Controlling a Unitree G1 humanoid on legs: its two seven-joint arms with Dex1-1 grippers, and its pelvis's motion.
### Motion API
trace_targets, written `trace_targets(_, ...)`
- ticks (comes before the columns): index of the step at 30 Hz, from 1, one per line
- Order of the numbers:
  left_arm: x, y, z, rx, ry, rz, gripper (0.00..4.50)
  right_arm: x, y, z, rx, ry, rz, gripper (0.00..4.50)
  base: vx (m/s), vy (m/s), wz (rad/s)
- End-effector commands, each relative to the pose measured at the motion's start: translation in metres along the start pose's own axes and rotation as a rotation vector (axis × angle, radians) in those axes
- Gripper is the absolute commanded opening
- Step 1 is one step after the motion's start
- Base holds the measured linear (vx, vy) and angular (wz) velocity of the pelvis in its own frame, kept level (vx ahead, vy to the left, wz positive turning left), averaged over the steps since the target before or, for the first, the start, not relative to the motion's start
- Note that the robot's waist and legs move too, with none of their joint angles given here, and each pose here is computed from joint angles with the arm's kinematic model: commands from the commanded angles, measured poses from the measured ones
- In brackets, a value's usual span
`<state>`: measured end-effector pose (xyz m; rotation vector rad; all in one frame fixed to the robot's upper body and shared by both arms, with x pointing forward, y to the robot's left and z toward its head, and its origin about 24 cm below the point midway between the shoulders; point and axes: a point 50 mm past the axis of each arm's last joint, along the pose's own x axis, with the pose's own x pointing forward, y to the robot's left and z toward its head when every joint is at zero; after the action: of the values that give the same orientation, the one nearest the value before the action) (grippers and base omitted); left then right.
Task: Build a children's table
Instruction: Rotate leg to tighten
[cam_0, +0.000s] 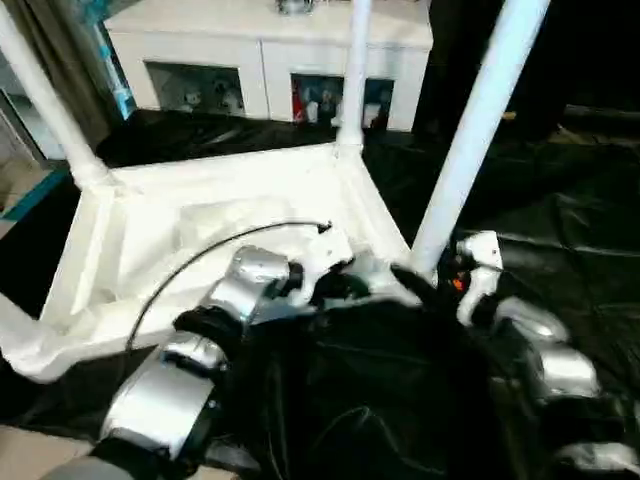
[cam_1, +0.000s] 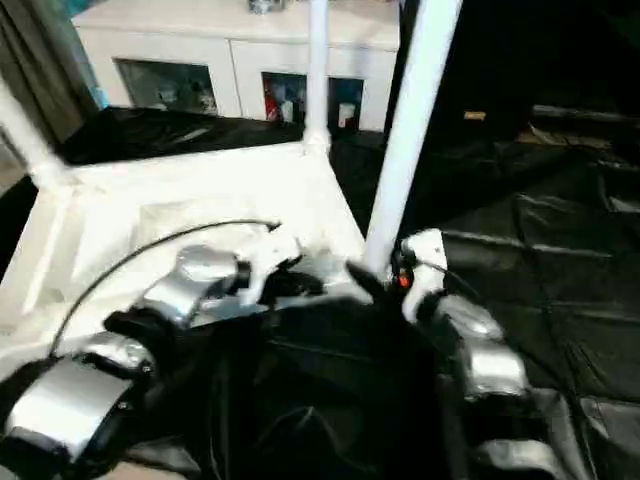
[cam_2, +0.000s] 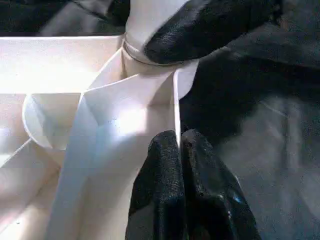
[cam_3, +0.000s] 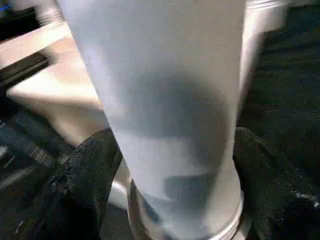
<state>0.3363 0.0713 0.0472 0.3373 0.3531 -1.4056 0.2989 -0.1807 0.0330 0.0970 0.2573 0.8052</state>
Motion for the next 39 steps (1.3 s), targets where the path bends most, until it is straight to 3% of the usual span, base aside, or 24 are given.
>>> trace_targets(1,0.004,-0.008,0.006,0.035,-0.04,-0.107,0.0,0.005,0.02,-0.002,-0.005,0.042,0.212,3.56,0.0,0.0,0.0)
trace_targets(9,-0.017,-0.013,-0.003,0.014,-0.014,-0.259,0.0,-0.02,0.017,-0.001,-0.026,0.137,0.351,3.56,0.0,0.0,0.0)
trace_targets(17,-0.017,-0.017,-0.005,0.008,-0.014,-0.287,0.0,-0.021,0.022,-0.003,0.01,0.146,0.403,3.11,0.0,0.0,0.0)
trace_targets(18,-0.017,-0.017,-0.005,0.009,-0.015,-0.286,0.0,-0.021,0.023,-0.004,0.012,0.147,0.407,2.88,0.0,0.0,0.0)
trace_targets(23,-0.013,-0.014,-0.003,0.021,-0.015,-0.207,0.0,-0.018,0.026,-0.009,0.033,0.137,0.382,2.72,0.0,0.0,0.0)
trace_targets(26,-0.008,-0.006,-0.002,0.02,0.006,-0.08,0.0,-0.011,0.023,-0.013,0.029,0.118,0.267,2.72,0.0,0.0,0.0)
trace_targets(27,-0.002,0.001,0.002,0.007,0.002,0.032,0.0,-0.003,0.017,-0.02,0.03,0.113,0.128,2.69,0.0,0.0,0.0)
trace_targets(30,0.007,0.006,0.008,-0.002,-0.007,0.126,0.0,0.007,0.013,-0.027,0.052,0.102,-0.034,2.6,0.0,0.0,0.0)
trace_targets(35,0.025,0.009,0.023,-0.013,-0.04,0.226,0.0,0.027,0.015,-0.033,0.149,0.049,-0.235,2.57,0.0,0.0,0.0)
trace_targets(39,0.033,0.006,0.028,0.003,-0.057,0.213,0.0,0.04,0.024,-0.032,0.158,0.022,-0.244,2.56,0.0,0.0,0.0)
